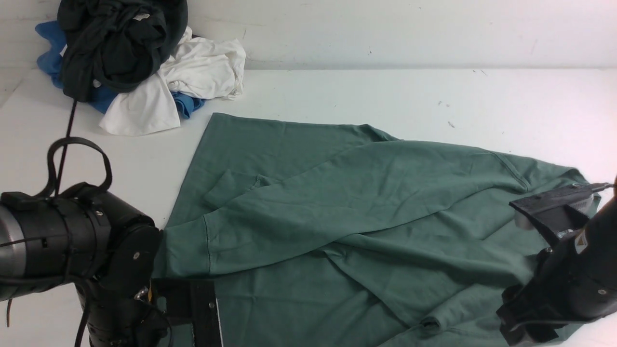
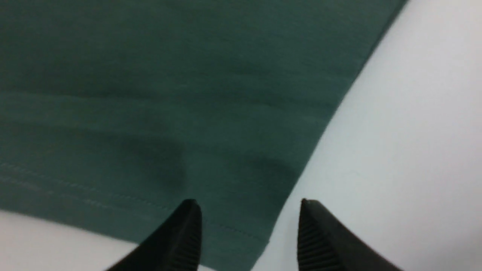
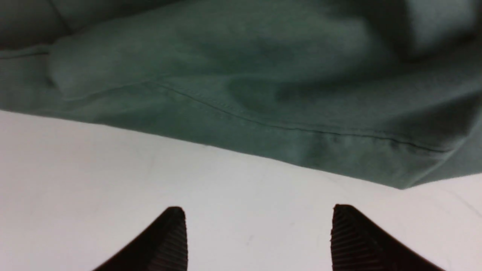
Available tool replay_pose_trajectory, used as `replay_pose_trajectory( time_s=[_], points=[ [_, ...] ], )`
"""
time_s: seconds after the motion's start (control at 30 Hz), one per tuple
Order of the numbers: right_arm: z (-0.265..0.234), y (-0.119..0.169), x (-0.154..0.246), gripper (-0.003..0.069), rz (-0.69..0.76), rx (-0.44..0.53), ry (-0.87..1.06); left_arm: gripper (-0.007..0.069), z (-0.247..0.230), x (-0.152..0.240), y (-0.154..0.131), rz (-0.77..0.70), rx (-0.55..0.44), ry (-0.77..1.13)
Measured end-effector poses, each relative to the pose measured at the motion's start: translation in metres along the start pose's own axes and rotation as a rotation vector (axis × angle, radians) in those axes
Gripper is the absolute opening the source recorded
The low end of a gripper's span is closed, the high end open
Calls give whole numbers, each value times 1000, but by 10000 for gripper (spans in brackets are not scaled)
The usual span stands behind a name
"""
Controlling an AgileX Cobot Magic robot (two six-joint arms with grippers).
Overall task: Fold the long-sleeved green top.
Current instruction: Use both arms simultaneously to clamp the lower edge of the clothing fabric
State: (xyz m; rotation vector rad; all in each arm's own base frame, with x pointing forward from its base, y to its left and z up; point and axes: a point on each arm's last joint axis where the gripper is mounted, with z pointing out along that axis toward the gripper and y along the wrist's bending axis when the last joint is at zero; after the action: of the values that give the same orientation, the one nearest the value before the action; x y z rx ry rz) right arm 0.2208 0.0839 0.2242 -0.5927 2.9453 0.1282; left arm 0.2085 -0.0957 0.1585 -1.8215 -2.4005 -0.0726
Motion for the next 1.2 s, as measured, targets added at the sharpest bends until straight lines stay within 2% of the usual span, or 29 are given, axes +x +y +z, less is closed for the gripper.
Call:
replay_pose_trajectory(
  time_s=[0.13,0.33,0.43,0.47,0.57,0.67,0.87,0.93,1.2],
  points=[
    [-5,5,0,476,-16,-29,-40,425,10,-4,3,81,13,9],
    [-8,5,0,476,-22,-32,-50,413,14,-6,7,146,19,33],
    [-8,5,0,476,-22,-33,-49,302,14,-6,9,162,-5,30],
    [-8,5,0,476,-22,-33,-49,293,14,-6,9,162,-5,30],
    [-7,5,0,476,-24,-32,-49,92,12,-7,12,175,-46,16],
    [-7,5,0,476,-28,-26,-48,18,9,-6,11,171,-57,1],
    [-7,3,1,476,-40,-3,-45,2,-4,-1,4,118,-72,-28],
    [-7,0,2,476,-36,31,-35,2,-15,4,0,90,-88,-44],
    [10,-18,2,476,87,144,49,2,-37,16,-11,56,-118,-72]
  ],
)
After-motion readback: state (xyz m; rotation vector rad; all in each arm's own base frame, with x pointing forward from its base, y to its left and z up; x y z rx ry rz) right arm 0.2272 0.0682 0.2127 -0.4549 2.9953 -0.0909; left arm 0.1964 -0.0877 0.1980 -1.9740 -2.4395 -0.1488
